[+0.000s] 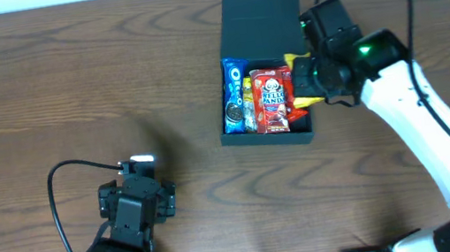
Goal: Pack container
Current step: 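Carry the yellow candy into the box and release it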
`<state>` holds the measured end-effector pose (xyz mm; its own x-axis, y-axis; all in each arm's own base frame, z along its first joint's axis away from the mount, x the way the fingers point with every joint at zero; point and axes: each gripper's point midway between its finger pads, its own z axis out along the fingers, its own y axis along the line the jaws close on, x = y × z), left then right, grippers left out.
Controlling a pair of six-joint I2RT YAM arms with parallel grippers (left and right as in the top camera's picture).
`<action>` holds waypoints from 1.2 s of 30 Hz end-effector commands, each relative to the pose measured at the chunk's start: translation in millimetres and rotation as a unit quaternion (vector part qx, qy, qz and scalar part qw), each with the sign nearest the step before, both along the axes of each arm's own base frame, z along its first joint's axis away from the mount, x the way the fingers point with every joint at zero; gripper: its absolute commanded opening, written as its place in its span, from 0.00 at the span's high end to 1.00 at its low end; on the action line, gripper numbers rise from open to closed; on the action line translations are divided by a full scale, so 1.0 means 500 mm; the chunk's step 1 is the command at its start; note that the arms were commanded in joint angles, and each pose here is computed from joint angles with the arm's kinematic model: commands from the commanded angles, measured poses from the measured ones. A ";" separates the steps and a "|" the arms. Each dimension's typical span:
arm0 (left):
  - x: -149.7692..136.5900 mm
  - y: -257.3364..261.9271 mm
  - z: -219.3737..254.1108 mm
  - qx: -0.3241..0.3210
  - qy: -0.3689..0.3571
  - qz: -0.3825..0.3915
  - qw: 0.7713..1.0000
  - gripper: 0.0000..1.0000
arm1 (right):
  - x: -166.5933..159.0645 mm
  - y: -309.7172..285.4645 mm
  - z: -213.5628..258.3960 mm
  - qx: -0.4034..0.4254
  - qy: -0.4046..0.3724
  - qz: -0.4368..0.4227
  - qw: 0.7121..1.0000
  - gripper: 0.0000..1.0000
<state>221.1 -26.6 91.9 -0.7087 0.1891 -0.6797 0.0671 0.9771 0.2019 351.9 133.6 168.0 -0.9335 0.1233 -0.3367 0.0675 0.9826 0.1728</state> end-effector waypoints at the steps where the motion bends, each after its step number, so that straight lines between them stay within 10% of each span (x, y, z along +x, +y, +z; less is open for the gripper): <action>1: 0.002 0.007 0.004 0.004 -0.005 0.009 1.000 0.05 | 0.012 0.015 -0.030 -0.016 0.011 0.039 0.999 0.99; 16: 0.002 0.007 0.004 0.004 -0.005 0.009 1.000 0.05 | 0.071 0.004 -0.157 -0.007 0.060 -0.065 0.996 0.99; 17: 0.002 0.007 0.004 0.004 -0.005 0.009 1.000 0.05 | 0.072 0.001 -0.160 -0.008 0.061 -0.067 0.996 0.88; 19: 0.002 0.007 0.004 0.004 -0.005 0.009 1.000 0.05 | 0.072 -0.001 -0.162 -0.009 0.063 -0.068 0.996 0.13; 20: 0.002 0.007 0.004 0.004 -0.005 0.009 1.000 0.05 | 0.072 -0.001 -0.162 -0.008 0.063 -0.068 0.996 0.01; 36: 0.002 0.007 0.004 0.004 -0.005 0.009 1.000 0.05 | 0.012 -0.004 0.036 -0.007 -0.035 -0.025 0.999 0.01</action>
<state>221.3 -26.6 92.0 -0.7082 0.1889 -0.6803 0.0670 0.9772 0.2017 364.0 122.6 155.8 -0.9170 0.2193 -0.3333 0.1771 0.9723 0.1526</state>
